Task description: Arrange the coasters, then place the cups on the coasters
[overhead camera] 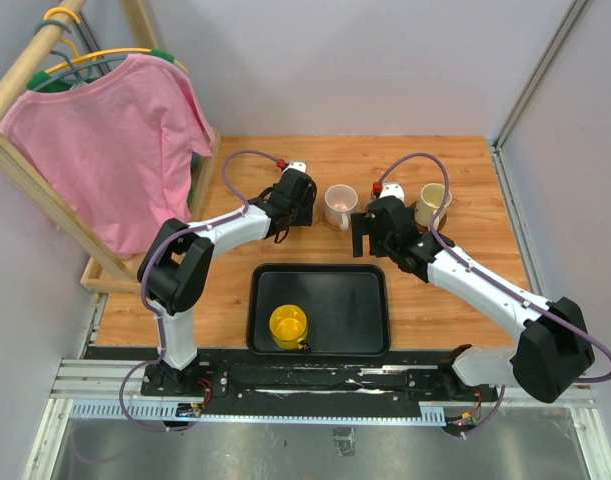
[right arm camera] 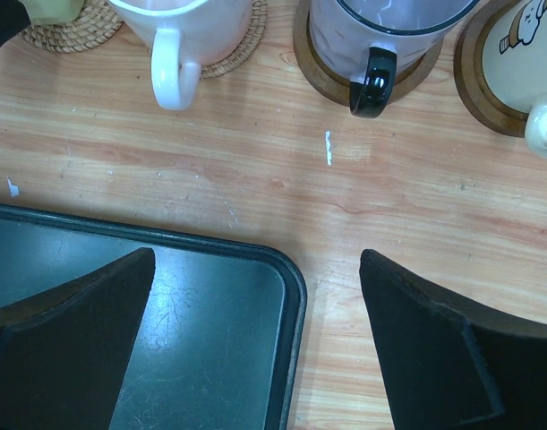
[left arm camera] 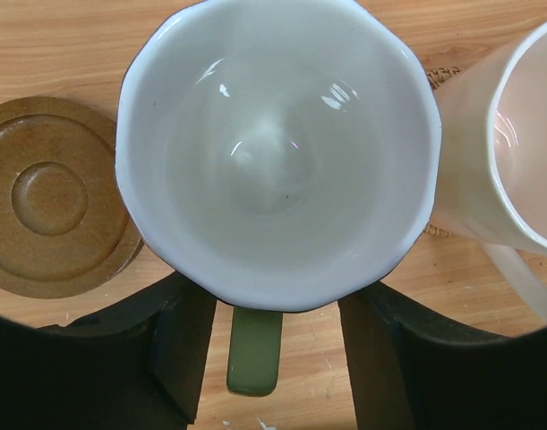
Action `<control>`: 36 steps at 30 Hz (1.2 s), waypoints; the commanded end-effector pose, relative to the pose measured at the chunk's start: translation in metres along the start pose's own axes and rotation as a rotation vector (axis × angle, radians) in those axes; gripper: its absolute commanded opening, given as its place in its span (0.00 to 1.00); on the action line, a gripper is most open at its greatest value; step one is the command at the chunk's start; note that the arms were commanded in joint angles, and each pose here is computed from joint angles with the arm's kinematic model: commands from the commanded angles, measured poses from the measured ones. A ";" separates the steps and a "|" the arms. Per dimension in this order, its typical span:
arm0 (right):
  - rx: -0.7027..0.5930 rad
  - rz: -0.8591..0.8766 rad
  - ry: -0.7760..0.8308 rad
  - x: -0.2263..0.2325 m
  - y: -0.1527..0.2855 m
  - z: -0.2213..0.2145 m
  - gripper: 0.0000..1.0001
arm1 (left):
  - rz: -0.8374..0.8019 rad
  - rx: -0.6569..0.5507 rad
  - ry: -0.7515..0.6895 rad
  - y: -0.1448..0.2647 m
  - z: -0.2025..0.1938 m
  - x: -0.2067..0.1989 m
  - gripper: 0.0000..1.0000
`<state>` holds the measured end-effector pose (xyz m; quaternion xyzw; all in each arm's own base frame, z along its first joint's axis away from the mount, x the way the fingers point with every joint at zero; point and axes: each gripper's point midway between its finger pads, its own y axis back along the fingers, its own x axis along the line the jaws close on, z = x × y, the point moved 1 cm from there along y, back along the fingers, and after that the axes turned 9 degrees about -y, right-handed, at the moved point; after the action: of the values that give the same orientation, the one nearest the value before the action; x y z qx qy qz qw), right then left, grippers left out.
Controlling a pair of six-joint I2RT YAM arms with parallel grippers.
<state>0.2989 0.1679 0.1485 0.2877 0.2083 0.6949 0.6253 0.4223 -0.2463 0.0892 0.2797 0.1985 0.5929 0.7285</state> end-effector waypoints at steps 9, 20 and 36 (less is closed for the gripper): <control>0.002 0.020 0.008 0.006 0.000 0.001 0.98 | -0.049 -0.044 0.035 0.012 0.016 -0.006 0.60; 0.005 0.026 0.005 0.007 0.000 0.000 0.98 | -0.063 -0.021 0.053 0.015 0.005 -0.007 0.66; 0.006 0.026 -0.001 0.007 0.001 -0.001 0.98 | -0.116 -0.015 0.074 0.018 0.002 -0.016 0.66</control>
<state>0.2977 0.1705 0.1481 0.2920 0.2087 0.6988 0.6187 0.4053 -0.2545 0.0795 0.2734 0.2378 0.5646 0.7415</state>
